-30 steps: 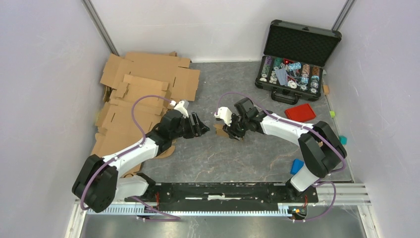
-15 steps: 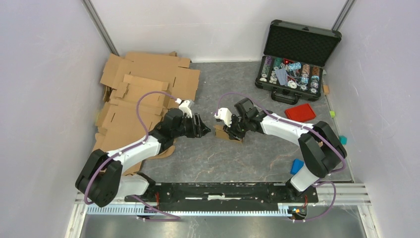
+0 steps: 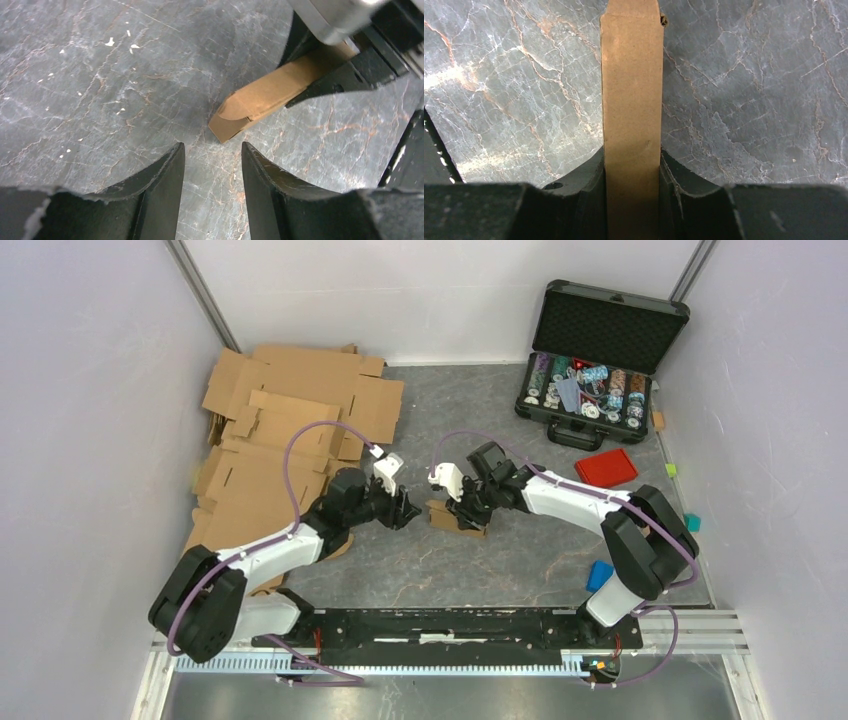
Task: Fold the paper box
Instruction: Close the paper box at the center of the board.
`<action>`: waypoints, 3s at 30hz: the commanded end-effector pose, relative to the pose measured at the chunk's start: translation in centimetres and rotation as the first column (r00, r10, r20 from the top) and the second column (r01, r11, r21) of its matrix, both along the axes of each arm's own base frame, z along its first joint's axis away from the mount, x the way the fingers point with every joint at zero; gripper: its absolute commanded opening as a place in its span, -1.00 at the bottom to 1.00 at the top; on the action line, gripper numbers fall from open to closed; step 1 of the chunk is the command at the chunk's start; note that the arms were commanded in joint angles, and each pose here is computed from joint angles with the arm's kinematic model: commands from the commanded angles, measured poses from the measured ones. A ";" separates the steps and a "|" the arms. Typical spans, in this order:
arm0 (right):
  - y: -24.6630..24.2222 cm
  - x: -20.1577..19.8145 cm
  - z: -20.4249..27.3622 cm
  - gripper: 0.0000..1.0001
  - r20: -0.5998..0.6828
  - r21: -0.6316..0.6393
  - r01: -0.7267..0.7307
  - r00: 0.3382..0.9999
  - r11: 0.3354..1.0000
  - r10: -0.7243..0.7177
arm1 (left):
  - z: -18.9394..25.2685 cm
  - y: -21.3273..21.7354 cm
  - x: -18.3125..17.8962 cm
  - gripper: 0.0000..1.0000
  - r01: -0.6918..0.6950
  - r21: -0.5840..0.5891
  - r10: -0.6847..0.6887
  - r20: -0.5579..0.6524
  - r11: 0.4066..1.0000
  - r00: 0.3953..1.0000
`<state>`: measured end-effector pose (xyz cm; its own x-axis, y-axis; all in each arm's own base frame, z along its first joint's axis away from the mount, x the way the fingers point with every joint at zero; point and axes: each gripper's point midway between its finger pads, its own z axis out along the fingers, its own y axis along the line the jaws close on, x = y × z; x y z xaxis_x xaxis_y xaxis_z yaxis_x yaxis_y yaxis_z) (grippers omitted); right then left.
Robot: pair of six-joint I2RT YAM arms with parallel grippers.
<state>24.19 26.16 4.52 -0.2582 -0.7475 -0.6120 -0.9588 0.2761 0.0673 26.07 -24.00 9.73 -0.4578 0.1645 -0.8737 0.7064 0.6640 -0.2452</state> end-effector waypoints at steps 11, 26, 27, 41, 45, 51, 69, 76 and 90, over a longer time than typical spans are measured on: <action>1.0 -0.9 0.4 -0.42 -0.030 0.018 -0.028 0.999 0.999 0.028 | 1.6 -2.3 -0.4 -0.02 0.154 0.009 -0.152 0.222 0.988 0.963; 1.4 -1.5 0.0 -0.51 -0.042 0.014 -0.059 0.997 0.998 0.059 | 2.1 -3.7 -0.8 -0.26 0.205 -0.044 -0.189 0.240 0.978 0.952; 1.4 -1.6 0.0 -0.53 -0.043 0.012 -0.061 0.997 0.998 0.061 | 2.3 -3.7 -0.9 -0.25 0.208 -0.051 -0.189 0.249 0.977 0.950; 1.8 -2.5 0.0 -0.59 -0.044 0.009 -0.092 0.995 0.996 0.092 | 3.0 -2.8 -0.4 -0.21 0.150 -0.058 -0.127 0.287 0.987 0.949; 1.9 -2.8 -0.1 -0.59 -0.053 0.011 -0.099 0.994 0.995 0.099 | 3.3 -2.6 -0.5 -0.21 0.133 -0.077 -0.107 0.281 0.988 0.954; 2.1 -3.2 -0.1 -0.60 -0.057 0.015 -0.112 0.992 0.994 0.113 | 3.3 -2.6 -0.4 -0.21 0.128 -0.078 -0.100 0.284 0.989 0.953; 2.1 -4.0 -0.1 -0.65 -0.074 0.016 -0.141 0.987 0.990 0.142 | 4.4 -2.3 -0.4 -0.01 0.127 -0.098 -0.087 0.340 0.987 0.937; 2.2 -4.2 -0.1 -0.66 -0.082 0.020 -0.148 0.985 0.989 0.149 | 4.3 -2.4 -0.6 0.01 0.137 -0.095 -0.098 0.336 0.986 0.937; 1.1 -2.8 0.6 -0.67 -0.045 -0.019 -0.153 0.987 0.988 0.152 | 4.3 -0.7 -0.7 0.22 0.088 -0.019 -0.075 0.359 0.996 0.930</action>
